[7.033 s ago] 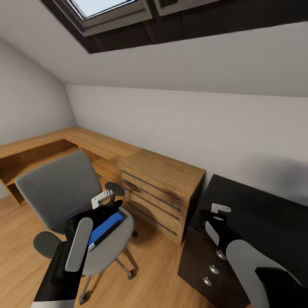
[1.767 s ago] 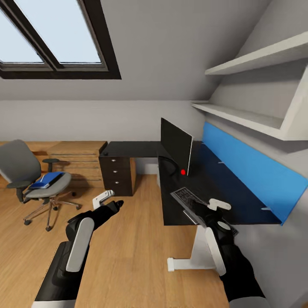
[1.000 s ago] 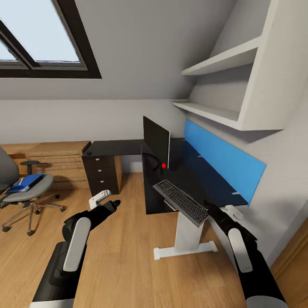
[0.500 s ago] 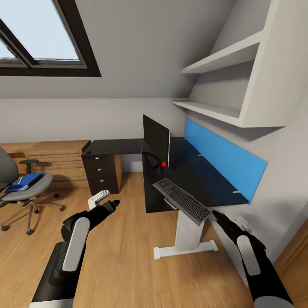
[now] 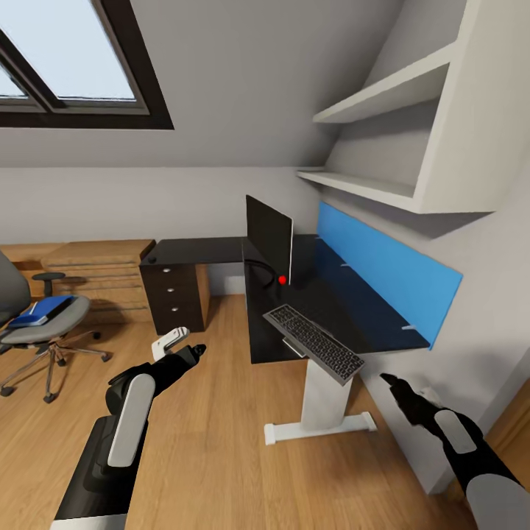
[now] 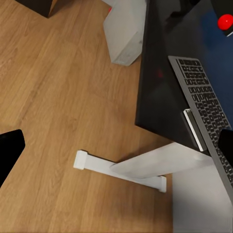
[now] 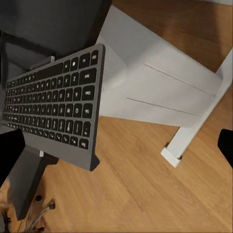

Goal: In the bedroom, organize the workspace by keeping the computer under the desk, ensuring the monitor is on the desk, placing the keyboard on the desk next to the monitor, placing the mouse on the desk next to the keyboard, moving the folder from the swivel chair onto the desk next to the mouse, stacking the notebook on top of the folder with the pen on top of the notebook, and positioning the swivel chair next to the desk.

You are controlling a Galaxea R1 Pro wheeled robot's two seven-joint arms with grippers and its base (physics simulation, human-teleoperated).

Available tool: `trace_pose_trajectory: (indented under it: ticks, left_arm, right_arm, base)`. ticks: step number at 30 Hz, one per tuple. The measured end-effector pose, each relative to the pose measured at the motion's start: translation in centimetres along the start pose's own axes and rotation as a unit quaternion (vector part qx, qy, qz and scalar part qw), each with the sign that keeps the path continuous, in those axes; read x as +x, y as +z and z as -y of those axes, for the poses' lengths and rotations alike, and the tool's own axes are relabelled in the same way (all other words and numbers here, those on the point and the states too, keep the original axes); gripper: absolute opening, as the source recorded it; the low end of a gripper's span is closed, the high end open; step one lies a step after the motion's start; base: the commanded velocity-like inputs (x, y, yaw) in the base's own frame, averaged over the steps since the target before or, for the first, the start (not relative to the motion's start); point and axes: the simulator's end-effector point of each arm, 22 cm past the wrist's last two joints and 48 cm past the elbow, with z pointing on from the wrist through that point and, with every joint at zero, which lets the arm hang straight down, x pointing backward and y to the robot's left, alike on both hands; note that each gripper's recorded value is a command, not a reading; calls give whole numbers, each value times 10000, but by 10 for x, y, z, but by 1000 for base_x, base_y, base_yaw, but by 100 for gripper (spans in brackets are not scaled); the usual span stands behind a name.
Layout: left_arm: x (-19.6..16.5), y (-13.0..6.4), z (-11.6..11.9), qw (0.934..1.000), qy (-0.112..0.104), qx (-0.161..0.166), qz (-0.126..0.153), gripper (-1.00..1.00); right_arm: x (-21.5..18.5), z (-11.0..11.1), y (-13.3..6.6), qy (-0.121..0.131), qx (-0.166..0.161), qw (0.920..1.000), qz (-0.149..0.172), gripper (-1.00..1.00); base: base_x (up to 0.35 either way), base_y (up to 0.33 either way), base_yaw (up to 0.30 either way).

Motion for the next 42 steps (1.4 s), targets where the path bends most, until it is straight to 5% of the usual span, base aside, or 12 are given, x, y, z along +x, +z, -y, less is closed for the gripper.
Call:
trace_pose_trajectory:
  ticks: [3,8,19,42]
  left_arm:
    - [3,3,-2,10000,0,1,0,100]
    - [7,7,-5,10000,-3,3,0,100]
    - [18,16,-13,10000,-1,3,3,100]
    - [43,36,-31,10000,-7,9,-3,100]
  right_arm:
    - [0,0,3,71,-186,9997,-117,100]
    - [11,1,-1,227,-436,9959,-765,100]
    - [37,-11,-1,414,-972,9854,-1333,100]
    - [50,11,18,424,-1065,9842,-1348,100]
  base:
    - [0,0,0]
    - [0,0,0]
    - [0,0,0]
    - [0,0,0]
